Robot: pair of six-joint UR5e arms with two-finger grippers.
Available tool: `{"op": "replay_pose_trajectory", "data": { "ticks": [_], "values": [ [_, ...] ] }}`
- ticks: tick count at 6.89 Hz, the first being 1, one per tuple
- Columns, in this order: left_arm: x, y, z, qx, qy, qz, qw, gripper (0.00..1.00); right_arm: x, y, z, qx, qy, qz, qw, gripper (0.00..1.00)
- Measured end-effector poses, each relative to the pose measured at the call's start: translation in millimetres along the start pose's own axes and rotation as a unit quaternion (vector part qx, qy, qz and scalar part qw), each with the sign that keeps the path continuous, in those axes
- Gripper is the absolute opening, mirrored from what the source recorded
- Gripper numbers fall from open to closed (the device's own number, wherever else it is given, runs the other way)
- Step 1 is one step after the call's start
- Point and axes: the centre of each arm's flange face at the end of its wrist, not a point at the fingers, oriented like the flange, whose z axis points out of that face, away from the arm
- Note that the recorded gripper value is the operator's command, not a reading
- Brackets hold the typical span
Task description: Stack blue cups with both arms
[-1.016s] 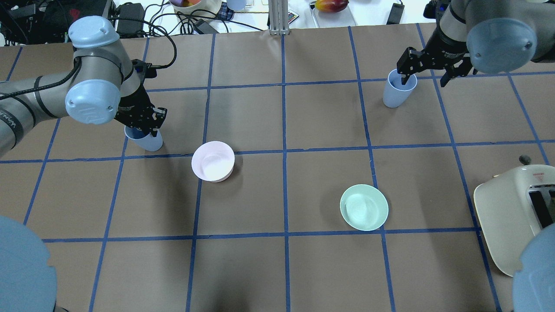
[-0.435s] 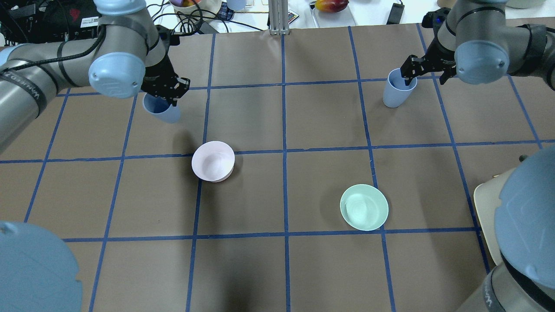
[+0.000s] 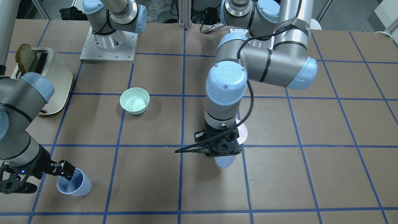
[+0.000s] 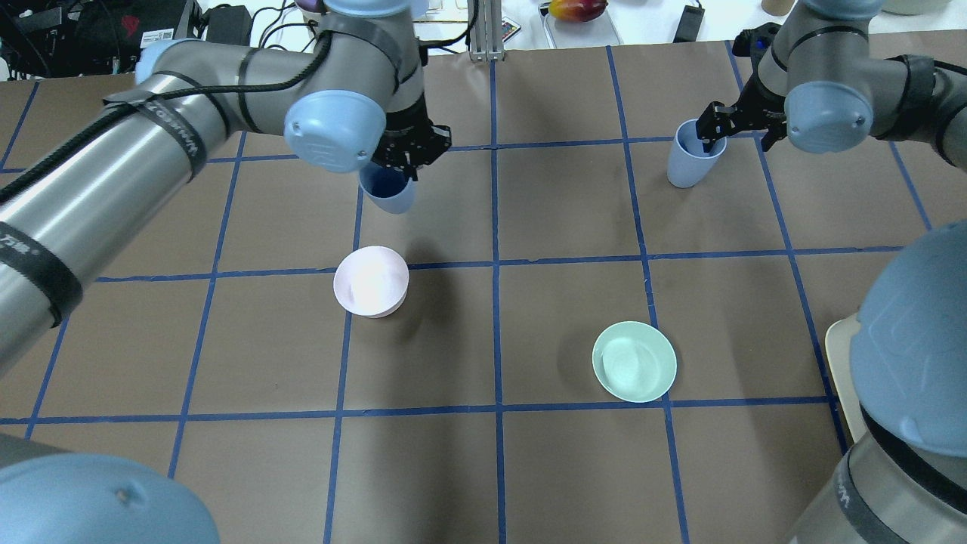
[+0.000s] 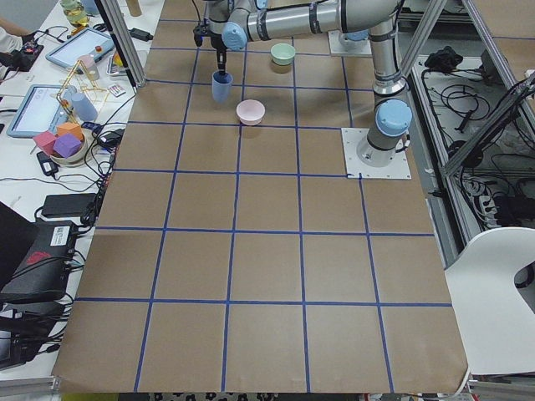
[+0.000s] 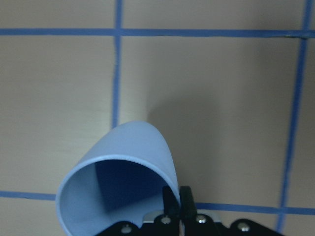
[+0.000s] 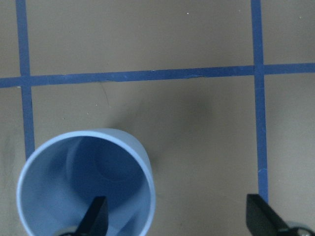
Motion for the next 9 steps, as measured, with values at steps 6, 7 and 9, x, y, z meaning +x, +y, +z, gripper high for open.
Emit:
{"op": "replay_pose_trajectory", "data": {
  "ticks": [6, 7, 9],
  "values": [
    [81, 19, 35, 0.017, 0.057, -0.031, 0.9977, 1.00, 0, 0, 1, -0.004, -0.002, 0.000, 1.0000, 0.00],
    [58, 12, 17, 0.007, 0.062, -0.040, 0.9973, 1.00, -2, 0, -7, 0.000, -0.002, -0.001, 1.0000, 0.00],
    [-6, 20, -48, -0.043, 0.051, -0.035, 0.9971, 1.00, -11, 6, -34, 0.003, -0.003, 0.009, 1.0000, 0.00]
  ]
}}
